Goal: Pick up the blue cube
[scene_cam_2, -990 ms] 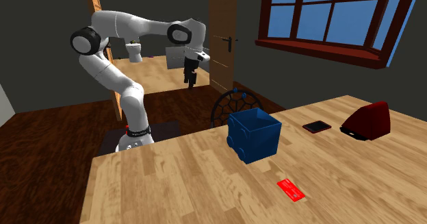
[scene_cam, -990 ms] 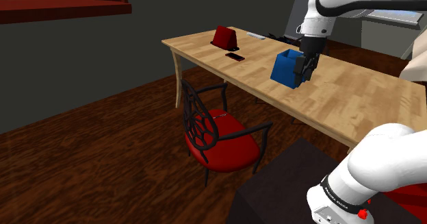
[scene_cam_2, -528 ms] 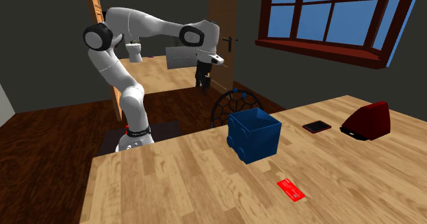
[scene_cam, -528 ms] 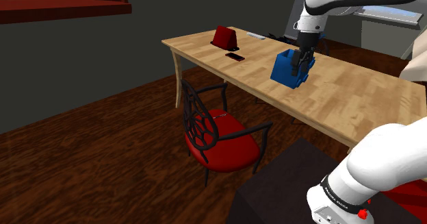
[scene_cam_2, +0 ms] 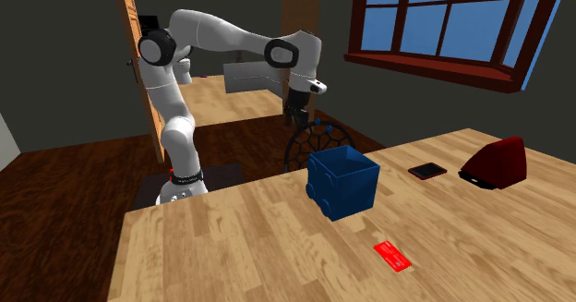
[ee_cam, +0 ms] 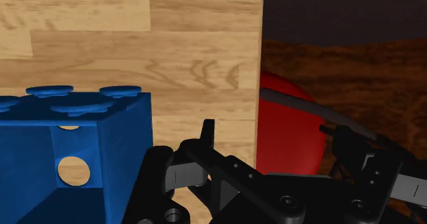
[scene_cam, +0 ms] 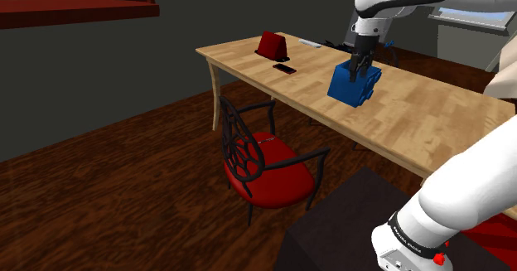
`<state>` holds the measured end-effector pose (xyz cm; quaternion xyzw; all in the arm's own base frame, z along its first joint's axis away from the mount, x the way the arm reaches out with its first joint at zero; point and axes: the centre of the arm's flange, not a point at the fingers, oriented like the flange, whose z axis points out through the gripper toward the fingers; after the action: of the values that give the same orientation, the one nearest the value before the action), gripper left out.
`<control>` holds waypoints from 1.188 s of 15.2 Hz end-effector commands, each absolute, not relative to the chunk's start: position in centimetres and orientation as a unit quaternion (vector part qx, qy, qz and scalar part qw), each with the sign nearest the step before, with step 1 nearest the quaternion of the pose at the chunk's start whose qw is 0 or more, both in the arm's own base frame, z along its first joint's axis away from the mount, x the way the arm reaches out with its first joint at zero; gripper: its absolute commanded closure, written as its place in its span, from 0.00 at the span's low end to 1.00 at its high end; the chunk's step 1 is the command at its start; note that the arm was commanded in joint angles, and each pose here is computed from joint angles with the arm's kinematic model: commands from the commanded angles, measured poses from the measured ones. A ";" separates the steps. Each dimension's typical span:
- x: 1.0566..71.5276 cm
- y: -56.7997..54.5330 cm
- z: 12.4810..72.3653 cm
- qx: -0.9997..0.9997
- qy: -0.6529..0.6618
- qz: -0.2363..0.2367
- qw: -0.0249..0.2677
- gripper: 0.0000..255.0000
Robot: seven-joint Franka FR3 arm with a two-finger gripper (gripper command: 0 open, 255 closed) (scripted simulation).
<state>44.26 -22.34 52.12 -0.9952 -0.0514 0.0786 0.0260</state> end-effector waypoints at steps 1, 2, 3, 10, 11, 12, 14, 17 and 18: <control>45.6 -24.5 52.2 -0.995 -0.053 0.077 0.021 0.00; 46.3 -25.5 52.2 -0.995 -0.053 0.076 0.019 0.00; 47.1 -26.4 52.1 -0.996 -0.054 0.075 0.017 0.00; 52.6 -33.3 51.9 -0.996 -0.058 0.069 0.003 0.00; 53.4 -34.2 51.9 -0.996 -0.058 0.069 0.001 0.00; 53.4 -34.3 51.9 -0.996 -0.058 0.069 0.000 0.00; 53.4 -34.3 50.9 -0.996 -0.058 0.069 0.000 0.00; 53.4 -34.3 49.3 -0.996 -0.058 0.069 0.000 0.00; 53.4 -34.3 48.8 -0.996 -0.058 0.069 0.000 0.00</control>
<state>53.34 -34.23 49.23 -0.9959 -0.0583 0.0688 0.0006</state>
